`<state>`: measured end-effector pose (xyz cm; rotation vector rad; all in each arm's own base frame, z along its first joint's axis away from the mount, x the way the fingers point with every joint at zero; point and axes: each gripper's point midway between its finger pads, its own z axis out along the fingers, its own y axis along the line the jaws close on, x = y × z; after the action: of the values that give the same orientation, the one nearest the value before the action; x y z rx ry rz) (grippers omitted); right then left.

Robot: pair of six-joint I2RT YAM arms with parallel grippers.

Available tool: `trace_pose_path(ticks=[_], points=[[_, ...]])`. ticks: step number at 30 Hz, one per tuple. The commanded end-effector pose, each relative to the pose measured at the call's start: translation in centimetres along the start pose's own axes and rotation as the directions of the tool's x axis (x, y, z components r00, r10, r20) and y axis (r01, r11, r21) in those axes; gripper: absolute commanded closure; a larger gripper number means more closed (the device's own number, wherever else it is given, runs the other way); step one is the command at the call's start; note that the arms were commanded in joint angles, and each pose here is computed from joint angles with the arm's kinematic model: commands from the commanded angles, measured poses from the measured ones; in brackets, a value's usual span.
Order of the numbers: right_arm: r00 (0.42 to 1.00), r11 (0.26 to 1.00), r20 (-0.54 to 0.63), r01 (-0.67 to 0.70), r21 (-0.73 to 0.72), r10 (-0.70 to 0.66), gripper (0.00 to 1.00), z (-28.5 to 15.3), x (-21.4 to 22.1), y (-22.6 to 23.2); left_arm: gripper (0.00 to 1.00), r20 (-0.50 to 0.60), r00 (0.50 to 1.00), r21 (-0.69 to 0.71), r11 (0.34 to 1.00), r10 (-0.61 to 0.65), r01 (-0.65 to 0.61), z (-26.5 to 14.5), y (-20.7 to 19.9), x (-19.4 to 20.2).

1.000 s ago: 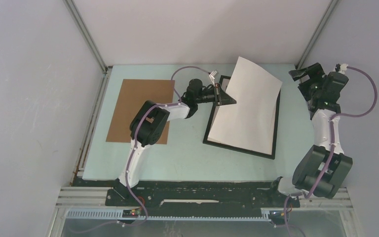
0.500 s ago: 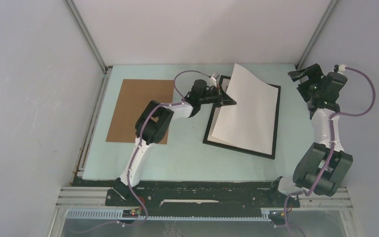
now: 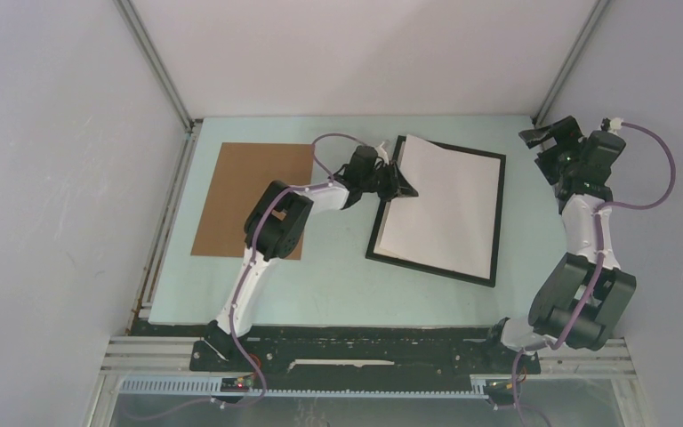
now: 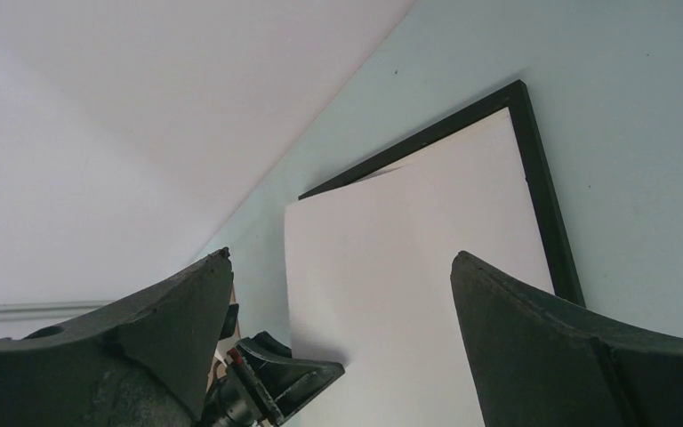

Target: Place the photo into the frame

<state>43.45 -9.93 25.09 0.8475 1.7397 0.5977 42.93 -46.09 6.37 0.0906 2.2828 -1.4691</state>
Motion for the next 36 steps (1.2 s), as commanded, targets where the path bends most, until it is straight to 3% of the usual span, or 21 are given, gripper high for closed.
trace_pose_path(ticks=[1, 6, 12, 17, 25, 27, 28, 29, 36], points=[[1.000, 0.999, 0.022, 0.010, -0.032, -0.009, 0.00, 0.4, -0.8, -0.1, 0.69, 0.065, 0.994, -0.102, 0.991, 0.091, -0.084, -1.7, -2.9, -3.1], [1.000, 0.999, 0.016, -0.001, -0.042, 0.002, 0.00, 0.7, -0.8, -0.4, 0.53, 0.069, 0.987, -0.202, 0.971, 0.143, -0.127, -2.7, -2.7, -3.8], [1.000, 0.999, 0.008, -0.027, -0.047, 0.028, 0.00, 0.8, -0.7, -1.1, 0.41, 0.043, 0.976, -0.309, 0.932, 0.212, -0.189, -3.8, -2.8, -4.5], [0.999, 0.997, -0.003, -0.043, -0.061, 0.043, 0.00, 1.1, -0.5, -1.1, 0.35, -0.014, 0.946, -0.401, 0.864, 0.325, -0.303, -4.8, -3.9, -5.0], [0.998, 0.995, -0.012, -0.056, -0.079, 0.055, 0.00, 1.5, -0.2, -1.0, 0.26, -0.090, 0.929, -0.458, 0.813, 0.359, -0.359, -3.6, -4.4, -4.5], [0.998, 0.995, -0.015, -0.055, -0.082, 0.054, 0.00, 1.5, -0.2, -0.9, 0.23, -0.090, 0.924, -0.506, 0.782, 0.371, -0.363, -4.2, -3.9, -5.0], [0.999, 0.995, -0.012, -0.053, -0.085, 0.052, 0.00, 1.5, -0.3, -0.9, 0.13, -0.084, 0.919, -0.535, 0.760, 0.386, -0.369, -4.7, -3.8, -5.5], [0.999, 0.995, -0.012, -0.052, -0.087, 0.051, 0.00, 1.5, -0.3, -0.9, 0.09, -0.080, 0.911, -0.561, 0.737, 0.404, -0.376, -5.3, -3.7, -6.1], [0.999, 0.996, -0.010, -0.042, -0.081, 0.041, 0.00, 1.7, -0.2, -1.2, 0.05, -0.077, 0.839, -0.674, 0.592, 0.538, -0.442, -10.4, -6.5, -9.3]])
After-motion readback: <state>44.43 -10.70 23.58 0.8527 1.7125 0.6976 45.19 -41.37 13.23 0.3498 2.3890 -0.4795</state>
